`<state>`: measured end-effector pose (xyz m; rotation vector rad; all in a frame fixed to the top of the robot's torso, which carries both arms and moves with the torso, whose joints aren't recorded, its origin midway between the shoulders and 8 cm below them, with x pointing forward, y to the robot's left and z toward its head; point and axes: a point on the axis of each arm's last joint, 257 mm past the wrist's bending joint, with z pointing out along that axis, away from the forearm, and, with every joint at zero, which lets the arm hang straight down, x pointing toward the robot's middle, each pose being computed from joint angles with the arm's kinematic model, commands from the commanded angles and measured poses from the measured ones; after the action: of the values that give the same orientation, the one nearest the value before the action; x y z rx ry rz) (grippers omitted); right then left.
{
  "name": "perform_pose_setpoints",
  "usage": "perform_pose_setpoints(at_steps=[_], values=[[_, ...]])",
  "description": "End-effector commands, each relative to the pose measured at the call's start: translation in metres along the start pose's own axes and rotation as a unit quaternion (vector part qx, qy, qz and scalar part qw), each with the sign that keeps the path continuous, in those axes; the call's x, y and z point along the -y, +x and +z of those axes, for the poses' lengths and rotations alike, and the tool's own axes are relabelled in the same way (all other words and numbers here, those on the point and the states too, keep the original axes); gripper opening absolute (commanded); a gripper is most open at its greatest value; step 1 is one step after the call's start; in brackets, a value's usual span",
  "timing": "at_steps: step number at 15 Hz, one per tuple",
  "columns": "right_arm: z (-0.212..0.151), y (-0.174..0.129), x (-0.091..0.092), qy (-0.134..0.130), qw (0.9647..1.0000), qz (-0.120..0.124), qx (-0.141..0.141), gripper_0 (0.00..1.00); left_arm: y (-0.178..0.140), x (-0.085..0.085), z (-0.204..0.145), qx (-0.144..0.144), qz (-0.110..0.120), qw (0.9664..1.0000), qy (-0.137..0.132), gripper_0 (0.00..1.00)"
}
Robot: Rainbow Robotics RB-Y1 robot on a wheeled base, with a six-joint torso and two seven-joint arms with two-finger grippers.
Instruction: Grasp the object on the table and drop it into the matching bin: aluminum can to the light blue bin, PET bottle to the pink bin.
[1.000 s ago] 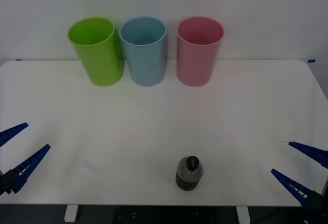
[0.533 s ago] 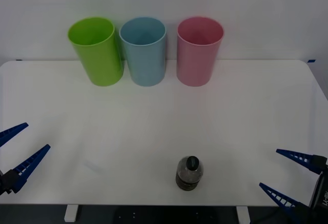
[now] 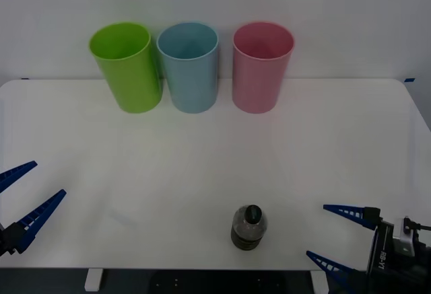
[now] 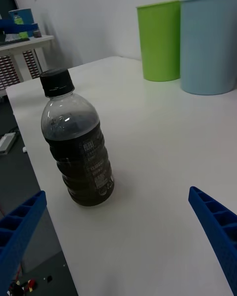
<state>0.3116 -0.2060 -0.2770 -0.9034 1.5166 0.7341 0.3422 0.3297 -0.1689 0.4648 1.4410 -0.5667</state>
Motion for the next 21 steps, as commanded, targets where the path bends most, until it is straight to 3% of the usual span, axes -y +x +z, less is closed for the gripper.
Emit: perform_pose_setpoints(at_steps=[1,7,10,11,12,14,21], values=[[0.020,0.002,-0.005,-0.013,0.9999,0.002,0.001,1.00,0.000,0.000,0.000,0.000,0.000,1.0000,0.000,1.00],[0.060,0.006,-0.020,-0.033,0.9995,0.000,0.001,1.00,0.000,0.000,0.000,0.000,0.000,1.0000,0.000,1.00],[0.071,0.007,-0.028,-0.045,0.9989,-0.013,0.001,1.00,0.000,0.000,0.000,0.000,0.000,1.0000,0.000,1.00],[0.073,0.007,-0.030,-0.047,0.9987,-0.020,0.001,1.00,0.000,0.000,0.000,0.000,0.000,1.0000,0.000,1.00],[0.076,0.007,-0.031,-0.047,0.9976,-0.050,0.002,1.00,0.000,0.000,0.000,0.000,0.000,1.0000,0.000,1.00],[0.080,0.010,-0.031,-0.044,0.9972,-0.061,-0.001,1.00,0.000,0.000,0.000,0.000,0.000,1.0000,0.000,1.00],[0.114,0.013,-0.036,-0.041,0.9970,-0.065,-0.009,1.00,0.000,0.000,0.000,0.000,0.000,1.0000,0.000,1.00]])
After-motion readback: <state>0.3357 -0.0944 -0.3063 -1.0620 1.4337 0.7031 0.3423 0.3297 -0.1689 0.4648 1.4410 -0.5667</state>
